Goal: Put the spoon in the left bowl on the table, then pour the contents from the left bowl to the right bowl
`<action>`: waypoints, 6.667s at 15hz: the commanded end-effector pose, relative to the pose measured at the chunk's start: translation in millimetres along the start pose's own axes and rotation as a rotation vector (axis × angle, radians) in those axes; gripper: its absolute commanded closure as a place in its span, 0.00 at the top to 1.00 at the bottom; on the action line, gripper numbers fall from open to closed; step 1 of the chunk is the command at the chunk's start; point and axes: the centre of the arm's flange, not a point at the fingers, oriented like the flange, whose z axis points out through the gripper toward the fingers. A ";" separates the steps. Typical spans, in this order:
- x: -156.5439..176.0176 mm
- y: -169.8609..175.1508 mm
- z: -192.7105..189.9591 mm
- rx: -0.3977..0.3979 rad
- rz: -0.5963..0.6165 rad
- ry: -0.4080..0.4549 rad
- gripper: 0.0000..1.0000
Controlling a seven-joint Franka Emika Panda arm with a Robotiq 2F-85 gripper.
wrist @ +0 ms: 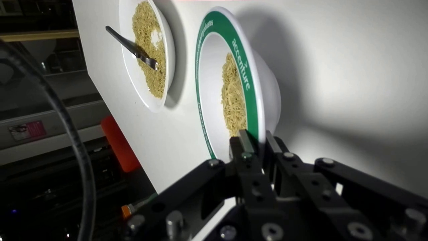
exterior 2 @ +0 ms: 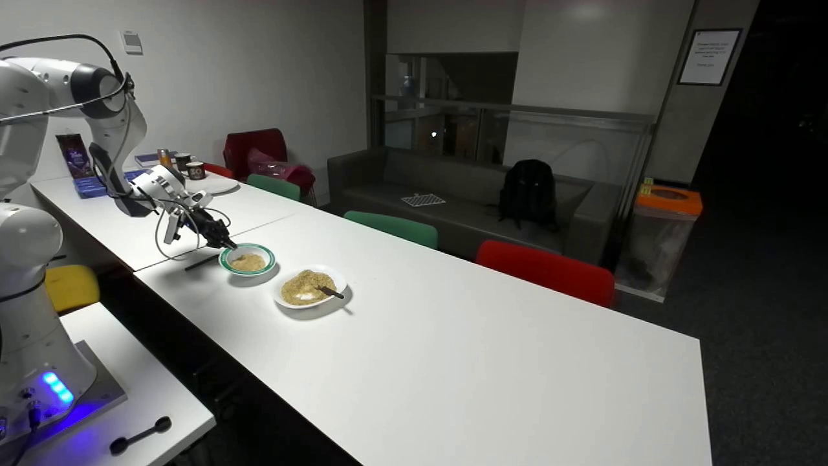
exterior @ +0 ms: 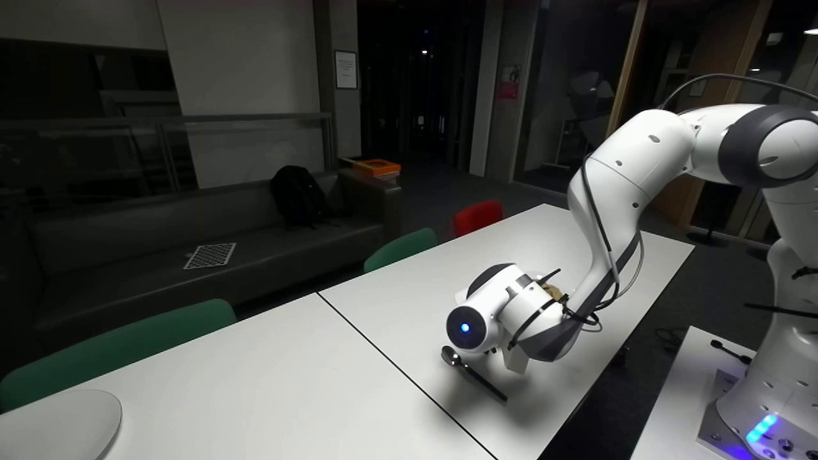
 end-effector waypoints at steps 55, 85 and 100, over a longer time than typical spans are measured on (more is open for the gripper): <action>-14.3 210.8 -18.9 0.096 0.179 0.031 0.03; -29.1 256.2 -1.1 0.348 0.206 0.075 0.11; -30.1 258.2 -2.3 0.359 0.199 0.078 0.11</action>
